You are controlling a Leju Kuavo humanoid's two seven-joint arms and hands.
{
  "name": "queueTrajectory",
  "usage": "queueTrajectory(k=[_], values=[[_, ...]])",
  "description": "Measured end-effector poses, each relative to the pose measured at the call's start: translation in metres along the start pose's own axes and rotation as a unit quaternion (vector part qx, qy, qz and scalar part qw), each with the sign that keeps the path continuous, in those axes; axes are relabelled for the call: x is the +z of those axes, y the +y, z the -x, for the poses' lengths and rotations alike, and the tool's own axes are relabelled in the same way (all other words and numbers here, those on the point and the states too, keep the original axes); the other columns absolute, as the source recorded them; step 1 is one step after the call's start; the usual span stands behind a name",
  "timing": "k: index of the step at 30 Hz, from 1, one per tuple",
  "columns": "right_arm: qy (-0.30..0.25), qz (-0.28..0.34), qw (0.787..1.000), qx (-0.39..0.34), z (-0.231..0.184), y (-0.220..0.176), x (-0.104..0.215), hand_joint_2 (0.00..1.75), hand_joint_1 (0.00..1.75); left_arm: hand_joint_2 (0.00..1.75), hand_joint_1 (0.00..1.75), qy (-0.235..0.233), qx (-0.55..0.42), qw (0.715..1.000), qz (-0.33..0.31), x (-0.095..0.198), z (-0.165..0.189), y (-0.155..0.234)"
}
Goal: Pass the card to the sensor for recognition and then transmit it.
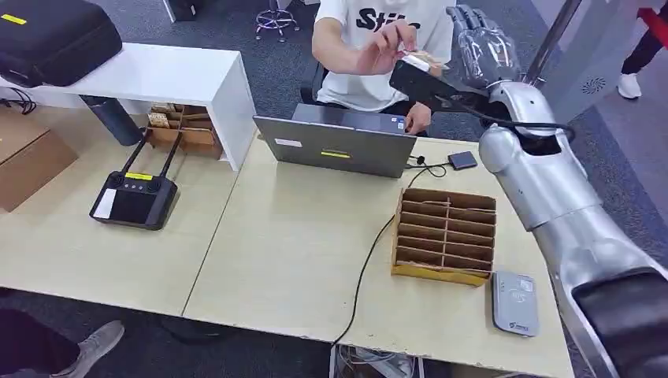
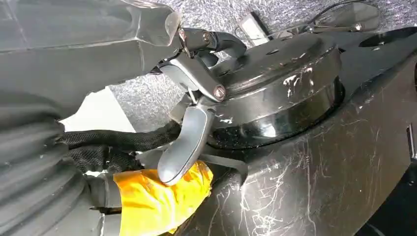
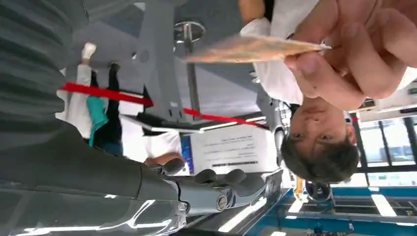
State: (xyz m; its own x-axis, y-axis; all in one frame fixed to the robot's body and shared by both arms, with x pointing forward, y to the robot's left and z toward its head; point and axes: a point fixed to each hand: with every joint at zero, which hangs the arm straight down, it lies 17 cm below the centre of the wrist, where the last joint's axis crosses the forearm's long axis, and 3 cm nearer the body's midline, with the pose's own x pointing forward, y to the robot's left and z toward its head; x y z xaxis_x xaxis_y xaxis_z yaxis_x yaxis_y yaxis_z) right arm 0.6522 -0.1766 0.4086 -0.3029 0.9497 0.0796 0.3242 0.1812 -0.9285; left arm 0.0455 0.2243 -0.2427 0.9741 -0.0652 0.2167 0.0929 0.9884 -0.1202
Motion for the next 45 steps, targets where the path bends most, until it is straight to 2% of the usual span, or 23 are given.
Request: queueTrajectory(k=[6,23,24,25,37,40,45], values=[[0.023,0.006,0.998,0.059,0.011,-0.009,-0.011,1.75,0.0,1.75,0.0,0.004,-0.012,1.0,-0.003,-0.002,-0.002,0.0],[0.028,0.001,0.997,0.075,0.013,-0.002,-0.012,1.75,0.0,1.75,0.0,0.004,-0.015,1.0,-0.006,-0.003,-0.002,0.001],[0.028,0.003,0.997,0.075,0.013,-0.003,-0.012,1.75,1.4,1.75,0.0,0.004,-0.016,1.0,-0.006,-0.003,-0.002,0.001],[0.028,0.004,0.997,0.075,0.013,-0.003,-0.012,1.75,1.75,1.75,0.0,0.004,-0.017,1.0,-0.007,-0.003,-0.002,0.001],[0.026,0.004,0.997,0.074,0.013,-0.003,-0.012,1.75,1.75,1.75,0.0,0.007,-0.019,1.0,-0.009,-0.004,-0.001,0.003],[0.024,0.003,0.999,0.045,0.015,0.011,-0.005,1.75,1.75,1.75,0.0,0.005,-0.027,1.0,-0.014,-0.004,-0.002,0.004],[0.024,0.001,0.999,0.042,0.015,0.012,-0.004,1.75,1.75,1.75,0.0,0.005,-0.028,0.999,-0.015,-0.004,-0.002,0.005]])
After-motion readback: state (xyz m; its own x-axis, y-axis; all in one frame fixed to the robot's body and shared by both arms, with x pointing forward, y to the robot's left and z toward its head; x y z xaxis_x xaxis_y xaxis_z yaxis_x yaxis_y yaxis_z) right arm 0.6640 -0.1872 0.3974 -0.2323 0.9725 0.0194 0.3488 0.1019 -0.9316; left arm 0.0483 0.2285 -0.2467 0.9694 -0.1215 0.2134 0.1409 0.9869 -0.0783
